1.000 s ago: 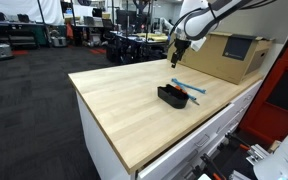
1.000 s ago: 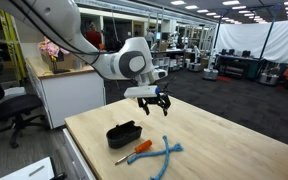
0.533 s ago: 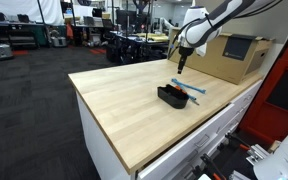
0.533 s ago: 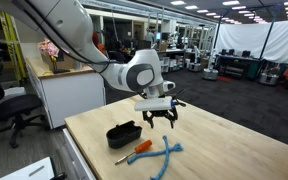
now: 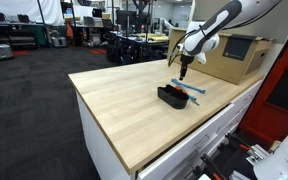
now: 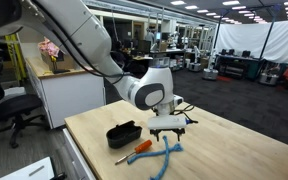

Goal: Place the object in the box

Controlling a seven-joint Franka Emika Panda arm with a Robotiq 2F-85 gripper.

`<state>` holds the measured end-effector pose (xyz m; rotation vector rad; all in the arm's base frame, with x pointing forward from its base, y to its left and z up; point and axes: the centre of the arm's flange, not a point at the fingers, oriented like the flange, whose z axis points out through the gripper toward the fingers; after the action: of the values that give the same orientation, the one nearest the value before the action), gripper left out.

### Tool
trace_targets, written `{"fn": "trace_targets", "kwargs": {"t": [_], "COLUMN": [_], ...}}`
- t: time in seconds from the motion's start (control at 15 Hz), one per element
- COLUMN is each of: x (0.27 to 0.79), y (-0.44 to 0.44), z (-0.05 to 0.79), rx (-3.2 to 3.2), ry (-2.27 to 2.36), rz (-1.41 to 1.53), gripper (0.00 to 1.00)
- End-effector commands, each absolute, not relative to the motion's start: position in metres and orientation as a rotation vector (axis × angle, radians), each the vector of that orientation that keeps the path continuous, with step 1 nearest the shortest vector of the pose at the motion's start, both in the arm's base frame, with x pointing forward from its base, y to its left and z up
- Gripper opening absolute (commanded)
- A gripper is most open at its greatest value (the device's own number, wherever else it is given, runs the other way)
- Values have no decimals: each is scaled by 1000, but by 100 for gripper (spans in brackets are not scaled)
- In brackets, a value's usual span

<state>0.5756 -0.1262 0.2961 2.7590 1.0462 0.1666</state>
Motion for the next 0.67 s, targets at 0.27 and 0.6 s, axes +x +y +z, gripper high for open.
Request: {"fn": "trace_targets", "kwargs": {"t": [0.27,0.6], "x": [609,614], "y": [-134,-120], "z": [273,257], "rx": [2794,2776], "ry": [1134,1205], "rz": [226,168], "gripper": [100,100]}}
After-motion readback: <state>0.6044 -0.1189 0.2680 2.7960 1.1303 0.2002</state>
